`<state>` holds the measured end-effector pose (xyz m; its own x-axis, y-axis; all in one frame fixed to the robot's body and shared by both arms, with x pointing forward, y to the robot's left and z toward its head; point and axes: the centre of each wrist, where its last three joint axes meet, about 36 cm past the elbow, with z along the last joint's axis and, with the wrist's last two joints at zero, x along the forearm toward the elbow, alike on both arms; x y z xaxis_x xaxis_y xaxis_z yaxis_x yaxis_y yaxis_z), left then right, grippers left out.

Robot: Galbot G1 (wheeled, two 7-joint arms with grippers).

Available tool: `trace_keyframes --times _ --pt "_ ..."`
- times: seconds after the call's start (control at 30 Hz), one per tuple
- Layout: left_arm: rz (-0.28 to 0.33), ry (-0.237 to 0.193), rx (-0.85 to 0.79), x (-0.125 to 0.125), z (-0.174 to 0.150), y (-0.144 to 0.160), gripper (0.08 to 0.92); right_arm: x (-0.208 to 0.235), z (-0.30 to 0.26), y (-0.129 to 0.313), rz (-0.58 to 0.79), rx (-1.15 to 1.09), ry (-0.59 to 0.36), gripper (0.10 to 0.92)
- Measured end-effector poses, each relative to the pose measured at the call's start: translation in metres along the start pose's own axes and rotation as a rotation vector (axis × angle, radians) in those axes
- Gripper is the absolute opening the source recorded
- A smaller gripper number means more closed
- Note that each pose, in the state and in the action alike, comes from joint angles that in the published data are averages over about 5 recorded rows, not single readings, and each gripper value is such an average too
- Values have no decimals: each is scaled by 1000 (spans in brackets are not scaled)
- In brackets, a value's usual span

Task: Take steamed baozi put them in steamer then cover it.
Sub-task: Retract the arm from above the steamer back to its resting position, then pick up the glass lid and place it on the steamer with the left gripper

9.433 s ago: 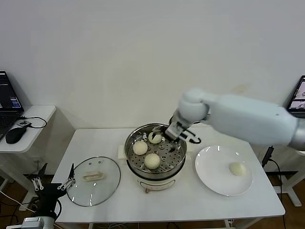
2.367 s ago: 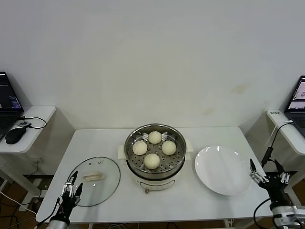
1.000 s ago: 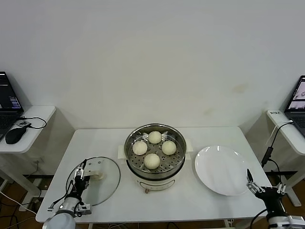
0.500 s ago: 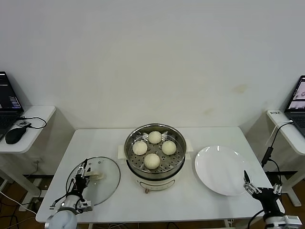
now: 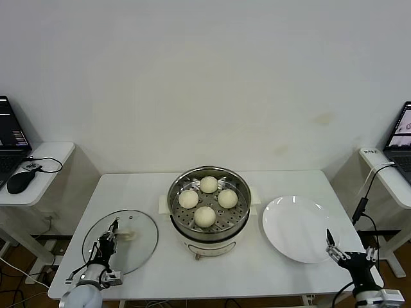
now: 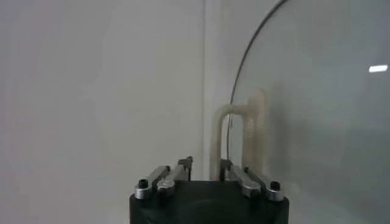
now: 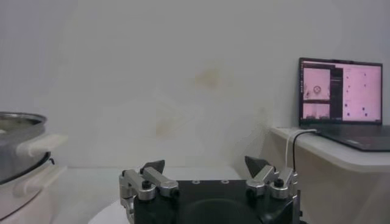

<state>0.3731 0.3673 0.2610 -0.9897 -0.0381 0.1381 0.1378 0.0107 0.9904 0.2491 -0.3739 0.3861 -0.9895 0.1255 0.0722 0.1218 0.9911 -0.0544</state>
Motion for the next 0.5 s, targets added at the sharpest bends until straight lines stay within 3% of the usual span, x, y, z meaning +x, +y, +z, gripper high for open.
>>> trace_keyframes --times 0.27,0.5 --pt "-49 15 -16 7 14 21 152 2 0 2 -27 21 9 823" --pt "-107 25 -35 7 31 64 152 2 0 6 -46 33 10 823"
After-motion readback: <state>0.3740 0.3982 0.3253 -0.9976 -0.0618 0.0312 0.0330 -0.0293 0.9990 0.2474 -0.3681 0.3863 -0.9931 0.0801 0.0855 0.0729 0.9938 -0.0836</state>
